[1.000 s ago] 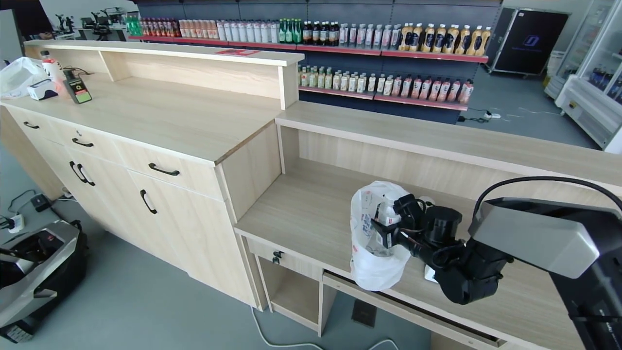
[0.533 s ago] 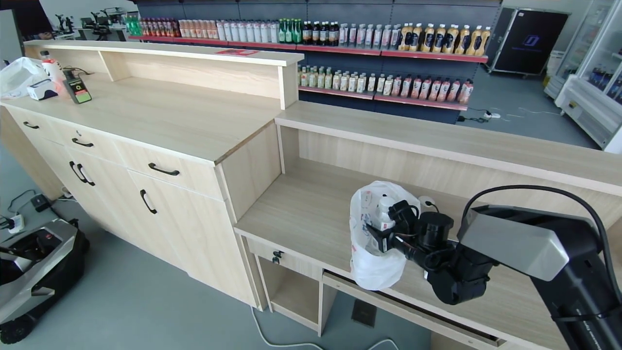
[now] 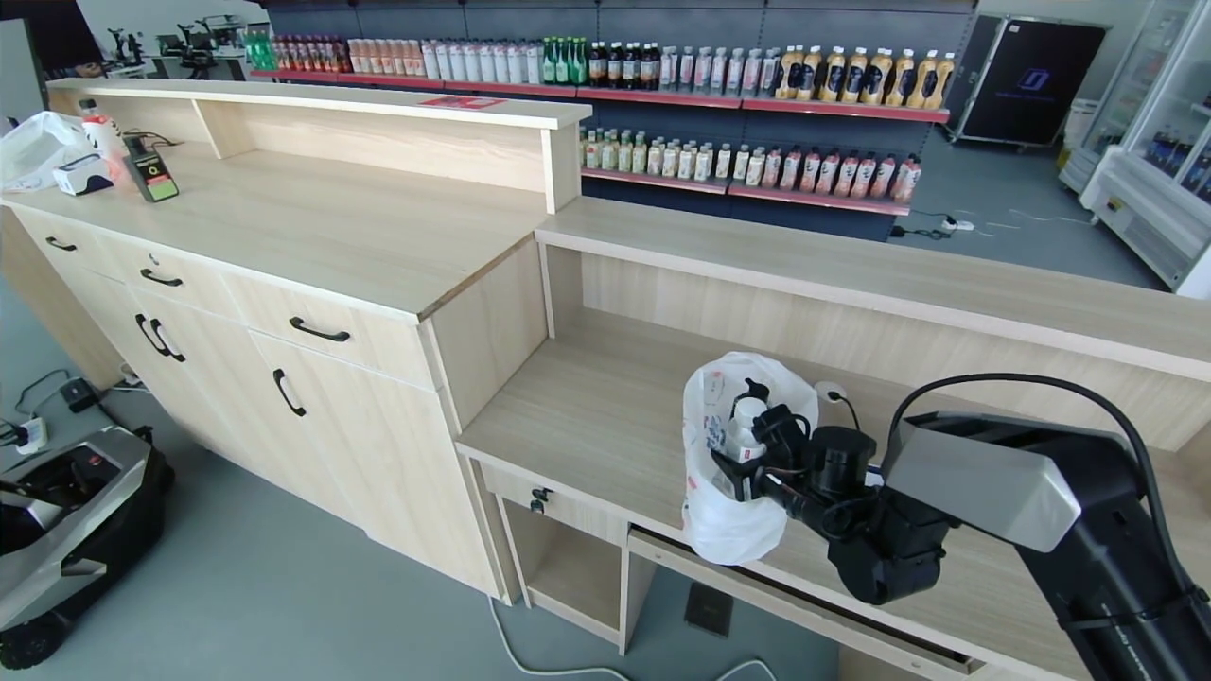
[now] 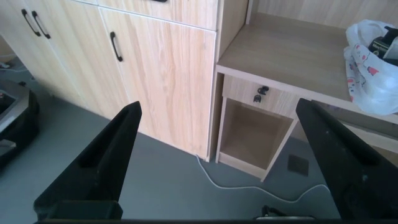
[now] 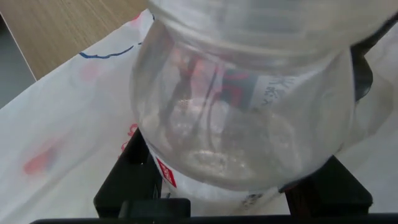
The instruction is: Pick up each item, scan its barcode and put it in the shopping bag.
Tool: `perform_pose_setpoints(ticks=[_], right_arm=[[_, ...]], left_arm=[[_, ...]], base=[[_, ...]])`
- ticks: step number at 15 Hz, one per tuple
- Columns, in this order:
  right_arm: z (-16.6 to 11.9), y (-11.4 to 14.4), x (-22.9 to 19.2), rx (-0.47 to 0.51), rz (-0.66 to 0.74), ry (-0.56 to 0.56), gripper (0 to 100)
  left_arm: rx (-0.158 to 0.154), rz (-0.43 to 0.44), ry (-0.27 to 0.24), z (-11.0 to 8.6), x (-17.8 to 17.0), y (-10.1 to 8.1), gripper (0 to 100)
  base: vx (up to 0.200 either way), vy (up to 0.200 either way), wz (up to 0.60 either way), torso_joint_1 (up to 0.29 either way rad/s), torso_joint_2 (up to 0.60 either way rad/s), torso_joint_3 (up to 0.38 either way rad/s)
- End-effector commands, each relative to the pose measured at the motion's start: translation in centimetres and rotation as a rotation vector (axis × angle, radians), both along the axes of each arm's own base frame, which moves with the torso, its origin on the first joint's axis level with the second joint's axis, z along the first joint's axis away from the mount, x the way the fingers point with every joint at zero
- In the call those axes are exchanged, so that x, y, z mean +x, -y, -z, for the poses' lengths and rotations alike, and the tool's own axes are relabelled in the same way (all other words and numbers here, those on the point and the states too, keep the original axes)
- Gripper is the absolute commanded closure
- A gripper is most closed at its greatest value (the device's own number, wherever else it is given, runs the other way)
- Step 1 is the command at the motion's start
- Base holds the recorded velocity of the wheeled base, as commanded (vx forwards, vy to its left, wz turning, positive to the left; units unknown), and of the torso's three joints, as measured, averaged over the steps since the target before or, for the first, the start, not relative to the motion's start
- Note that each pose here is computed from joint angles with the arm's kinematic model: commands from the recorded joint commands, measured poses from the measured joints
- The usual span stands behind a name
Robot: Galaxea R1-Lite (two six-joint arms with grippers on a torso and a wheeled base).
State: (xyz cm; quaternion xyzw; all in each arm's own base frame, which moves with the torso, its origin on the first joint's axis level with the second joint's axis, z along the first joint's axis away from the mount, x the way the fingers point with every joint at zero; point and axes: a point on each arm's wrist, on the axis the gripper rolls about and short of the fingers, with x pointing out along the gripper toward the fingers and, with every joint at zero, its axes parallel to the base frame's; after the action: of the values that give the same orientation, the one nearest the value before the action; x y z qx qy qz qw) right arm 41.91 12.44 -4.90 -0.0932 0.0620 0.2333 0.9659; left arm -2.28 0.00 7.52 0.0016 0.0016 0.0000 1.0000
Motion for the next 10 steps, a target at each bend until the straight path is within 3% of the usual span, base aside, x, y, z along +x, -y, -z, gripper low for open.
perform_pose_setpoints(ticks=[1,10], right_arm=[[0.5,0.0,-0.1,-0.005,0.000,-0.018,100],[-0.5,0.2,-1.5,-0.006,-0.022,-0.049,100]], left_arm=[[0.000,0.000,0.002,0.0,0.0,0.0,0],[0.000,0.000,0.000,0.0,0.0,0.0,0]], base=[[0.000,0.000,0.00,0.000,0.00,0.000],[0.000,0.000,0.00,0.000,0.00,0.000]])
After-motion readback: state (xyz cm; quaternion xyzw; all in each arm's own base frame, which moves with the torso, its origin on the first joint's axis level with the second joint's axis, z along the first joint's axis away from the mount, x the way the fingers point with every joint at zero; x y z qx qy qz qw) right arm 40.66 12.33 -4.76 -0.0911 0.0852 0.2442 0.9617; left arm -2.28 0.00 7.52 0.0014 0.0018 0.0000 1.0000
